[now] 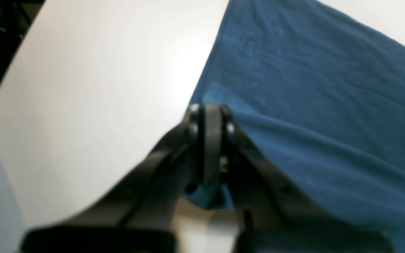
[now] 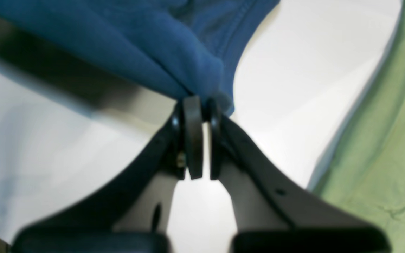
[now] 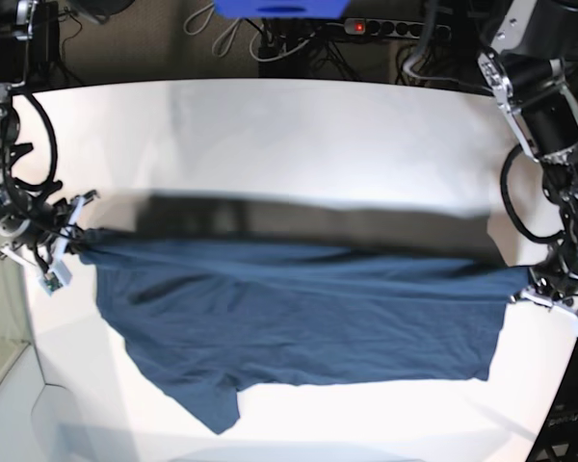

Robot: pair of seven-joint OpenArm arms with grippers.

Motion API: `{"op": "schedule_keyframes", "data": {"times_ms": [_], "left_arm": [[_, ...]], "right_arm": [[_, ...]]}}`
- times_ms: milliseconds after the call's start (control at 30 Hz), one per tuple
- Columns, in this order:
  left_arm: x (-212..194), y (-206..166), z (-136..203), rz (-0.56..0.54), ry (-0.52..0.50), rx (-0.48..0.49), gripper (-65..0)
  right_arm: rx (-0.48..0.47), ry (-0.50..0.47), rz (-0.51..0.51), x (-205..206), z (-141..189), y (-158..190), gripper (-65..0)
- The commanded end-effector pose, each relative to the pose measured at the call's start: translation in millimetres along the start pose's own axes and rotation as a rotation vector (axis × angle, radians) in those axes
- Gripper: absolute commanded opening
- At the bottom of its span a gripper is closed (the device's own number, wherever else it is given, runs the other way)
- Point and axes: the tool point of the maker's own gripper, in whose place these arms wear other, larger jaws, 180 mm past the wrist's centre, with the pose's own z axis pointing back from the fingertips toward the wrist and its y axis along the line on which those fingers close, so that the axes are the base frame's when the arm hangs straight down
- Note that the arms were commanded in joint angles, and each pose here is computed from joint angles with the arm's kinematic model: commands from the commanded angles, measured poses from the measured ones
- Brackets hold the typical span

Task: Layout the t-shirt on the table in an organized manner, then fold the t-shirt properly
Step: 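Grasp both ends of the fold edge and lift slightly with both grippers, then drag the navy shirt toward the robot base with both grippers, then release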

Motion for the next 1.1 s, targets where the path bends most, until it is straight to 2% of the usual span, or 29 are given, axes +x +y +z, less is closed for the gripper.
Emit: {"op": "schedule_keyframes", "data": {"times_ms": [0, 300, 467, 600, 667, 833, 1067], "left_arm": [[16.1, 6.1, 5.8, -0.008, -0.046, 0.015, -64.8], [-51.6, 25.2, 4.8, -0.026, 0.083, 0.051, -64.8], [-70.3, 31.7, 21.2, -0.078, 0.091, 0.072, -64.8], [-84.9, 33.6, 36.0, -0.117, 0.128, 0.084, -64.8], [-89.8, 34.6, 40.1, -0.128, 0.141, 0.087, -64.8], [-100.9, 40.5, 46.8, -0.149, 0.161, 0.1, -64.8], [-126.1, 50.0, 52.4, -0.16, 0.216, 0.115, -64.8]], "right_arm": [[-0.021, -0.01, 0.024, 3.0, 6.8, -8.4, -65.0], [0.044, 0.068, 0.042, -40.1, 10.1, 26.8, -65.0], [0.086, 0.074, 0.101, -51.1, 26.0, 58.2, -65.0], [0.106, 0.1, 0.104, -64.1, 29.3, 68.0, -65.0], [0.1, 0.116, 0.11, -69.4, 29.4, 67.7, -65.0], [-0.003, 0.204, 0.205, -95.2, 31.1, 53.9, -65.0], [-0.008, 0.257, 0.251, -128.5, 35.6, 67.4, -65.0]]}}
